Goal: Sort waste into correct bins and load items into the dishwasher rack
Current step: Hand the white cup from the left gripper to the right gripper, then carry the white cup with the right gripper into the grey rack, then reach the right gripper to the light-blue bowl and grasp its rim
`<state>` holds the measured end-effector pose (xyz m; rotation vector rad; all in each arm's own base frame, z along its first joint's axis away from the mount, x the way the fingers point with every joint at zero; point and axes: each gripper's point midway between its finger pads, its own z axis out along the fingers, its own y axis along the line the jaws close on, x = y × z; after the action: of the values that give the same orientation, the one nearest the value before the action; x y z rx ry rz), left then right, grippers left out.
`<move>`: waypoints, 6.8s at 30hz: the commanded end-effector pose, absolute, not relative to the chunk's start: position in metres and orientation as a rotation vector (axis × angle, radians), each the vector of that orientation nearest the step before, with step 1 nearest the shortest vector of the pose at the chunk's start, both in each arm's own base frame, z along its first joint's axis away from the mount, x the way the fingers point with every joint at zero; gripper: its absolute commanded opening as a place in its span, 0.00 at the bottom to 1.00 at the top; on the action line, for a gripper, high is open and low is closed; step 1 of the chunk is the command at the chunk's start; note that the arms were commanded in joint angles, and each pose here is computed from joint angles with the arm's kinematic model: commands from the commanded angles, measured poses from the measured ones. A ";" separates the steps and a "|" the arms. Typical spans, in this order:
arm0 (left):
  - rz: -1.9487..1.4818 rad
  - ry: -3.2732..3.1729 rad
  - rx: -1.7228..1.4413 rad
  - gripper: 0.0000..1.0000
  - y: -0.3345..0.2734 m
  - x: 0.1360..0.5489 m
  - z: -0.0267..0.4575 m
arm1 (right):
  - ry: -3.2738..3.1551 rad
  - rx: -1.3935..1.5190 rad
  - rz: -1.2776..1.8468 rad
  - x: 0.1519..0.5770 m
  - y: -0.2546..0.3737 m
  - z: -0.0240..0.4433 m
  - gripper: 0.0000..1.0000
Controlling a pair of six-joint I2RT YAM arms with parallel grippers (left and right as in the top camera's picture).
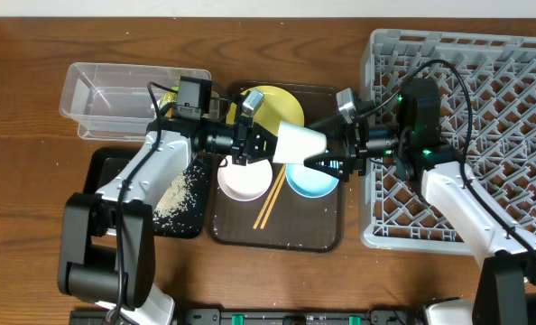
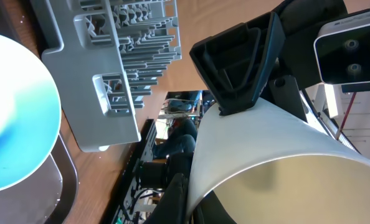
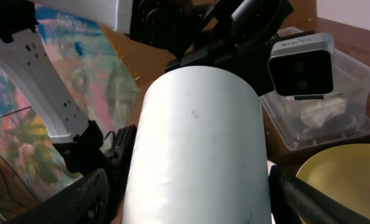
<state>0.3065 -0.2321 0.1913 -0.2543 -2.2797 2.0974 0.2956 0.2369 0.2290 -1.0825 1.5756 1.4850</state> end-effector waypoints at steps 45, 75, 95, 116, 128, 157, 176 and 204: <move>2.104 -2.292 -0.273 0.06 -0.233 0.309 0.196 | 1.570 -1.125 1.504 0.286 0.255 0.230 0.71; 1.354 -2.984 0.109 0.42 -0.130 0.323 0.122 | 2.023 -0.639 1.209 0.343 0.208 0.204 0.01; 0.873 -3.357 0.157 0.53 -0.075 0.312 0.152 | 2.519 0.152 0.040 0.337 -0.006 0.231 0.01; 0.873 -3.356 0.157 0.53 -0.075 0.312 0.151 | 2.992 0.681 -0.140 0.271 -0.113 0.129 0.01; 0.871 -3.353 0.159 0.53 -0.075 0.311 0.151 | 3.047 0.688 -0.067 0.273 -0.106 0.113 0.99; 0.857 -3.353 0.163 0.54 -0.074 0.310 0.150 | 2.596 -0.514 0.458 0.371 0.128 0.190 0.88; 0.298 -3.350 0.521 0.54 -0.018 0.296 0.127 | 3.014 -0.544 0.163 0.352 0.169 0.045 0.52; 0.297 -3.347 0.521 0.55 -0.019 0.295 0.127 | 2.860 -0.371 0.131 0.384 0.143 0.105 0.01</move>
<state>0.2926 -0.0220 0.1228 0.4947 -3.3361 0.3137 0.3556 0.1542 0.0493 -0.4726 3.0210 0.1330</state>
